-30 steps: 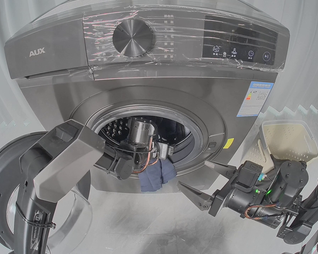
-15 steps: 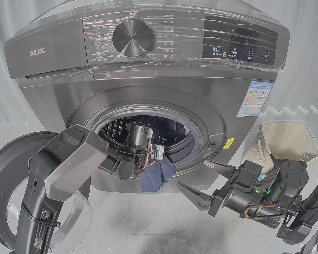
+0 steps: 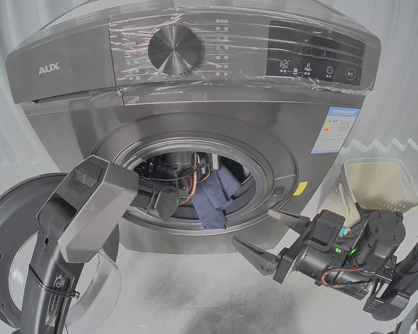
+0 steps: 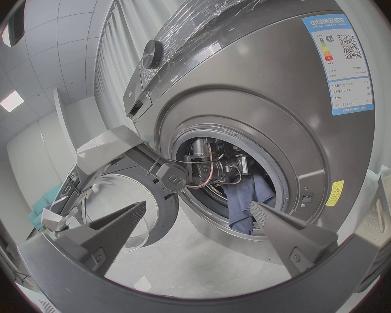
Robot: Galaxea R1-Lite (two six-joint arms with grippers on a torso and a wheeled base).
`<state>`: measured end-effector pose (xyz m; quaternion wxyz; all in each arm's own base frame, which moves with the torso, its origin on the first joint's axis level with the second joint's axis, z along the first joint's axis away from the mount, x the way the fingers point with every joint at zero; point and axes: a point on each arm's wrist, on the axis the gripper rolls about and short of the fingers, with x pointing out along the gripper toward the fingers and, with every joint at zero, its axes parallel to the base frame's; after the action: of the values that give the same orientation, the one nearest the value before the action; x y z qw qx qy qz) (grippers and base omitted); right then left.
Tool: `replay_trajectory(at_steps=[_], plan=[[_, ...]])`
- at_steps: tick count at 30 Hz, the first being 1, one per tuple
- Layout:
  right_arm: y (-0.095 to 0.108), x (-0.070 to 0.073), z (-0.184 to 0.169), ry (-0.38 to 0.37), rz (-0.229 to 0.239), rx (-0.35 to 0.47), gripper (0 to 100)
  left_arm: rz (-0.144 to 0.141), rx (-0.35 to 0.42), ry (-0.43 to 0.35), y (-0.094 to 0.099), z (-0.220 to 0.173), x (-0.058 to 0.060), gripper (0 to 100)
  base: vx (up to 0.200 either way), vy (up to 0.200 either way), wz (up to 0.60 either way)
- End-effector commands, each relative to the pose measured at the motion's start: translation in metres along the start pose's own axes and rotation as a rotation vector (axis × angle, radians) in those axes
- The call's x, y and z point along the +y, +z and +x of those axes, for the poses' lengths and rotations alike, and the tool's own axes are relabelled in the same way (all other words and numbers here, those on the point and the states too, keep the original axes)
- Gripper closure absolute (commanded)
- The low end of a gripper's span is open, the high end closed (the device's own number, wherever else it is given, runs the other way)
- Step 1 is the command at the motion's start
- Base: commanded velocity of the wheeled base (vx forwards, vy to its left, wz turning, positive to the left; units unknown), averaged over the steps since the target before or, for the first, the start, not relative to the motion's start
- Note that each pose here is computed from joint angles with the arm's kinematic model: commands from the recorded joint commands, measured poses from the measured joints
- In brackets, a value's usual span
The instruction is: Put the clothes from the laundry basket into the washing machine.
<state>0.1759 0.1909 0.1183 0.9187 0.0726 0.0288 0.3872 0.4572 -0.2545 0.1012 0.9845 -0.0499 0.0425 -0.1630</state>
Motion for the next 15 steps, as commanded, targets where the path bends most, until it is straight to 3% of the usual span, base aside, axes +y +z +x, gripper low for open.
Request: replay_trajectory(at_steps=[1,8,11,15], plan=[[0.001,0.0,0.001,-0.002,0.0,-0.005,0,-0.009,-0.054,0.008,-0.007,0.016,0.0,100,0.0,0.0,0.0],[0.001,0.0,0.001,-0.001,0.0,-0.005,0,-0.021,-0.111,0.015,-0.009,0.03,0.0,100,0.0,0.0,0.0],[0.001,0.0,0.001,-0.001,0.0,-0.005,0,-0.017,-0.09,0.022,-0.023,0.034,0.002,100,0.0,0.0,0.0],[0.001,0.0,0.001,-0.001,0.0,-0.005,0,-0.02,-0.098,0.034,-0.023,0.034,0.003,100,0.0,0.0,0.0]])
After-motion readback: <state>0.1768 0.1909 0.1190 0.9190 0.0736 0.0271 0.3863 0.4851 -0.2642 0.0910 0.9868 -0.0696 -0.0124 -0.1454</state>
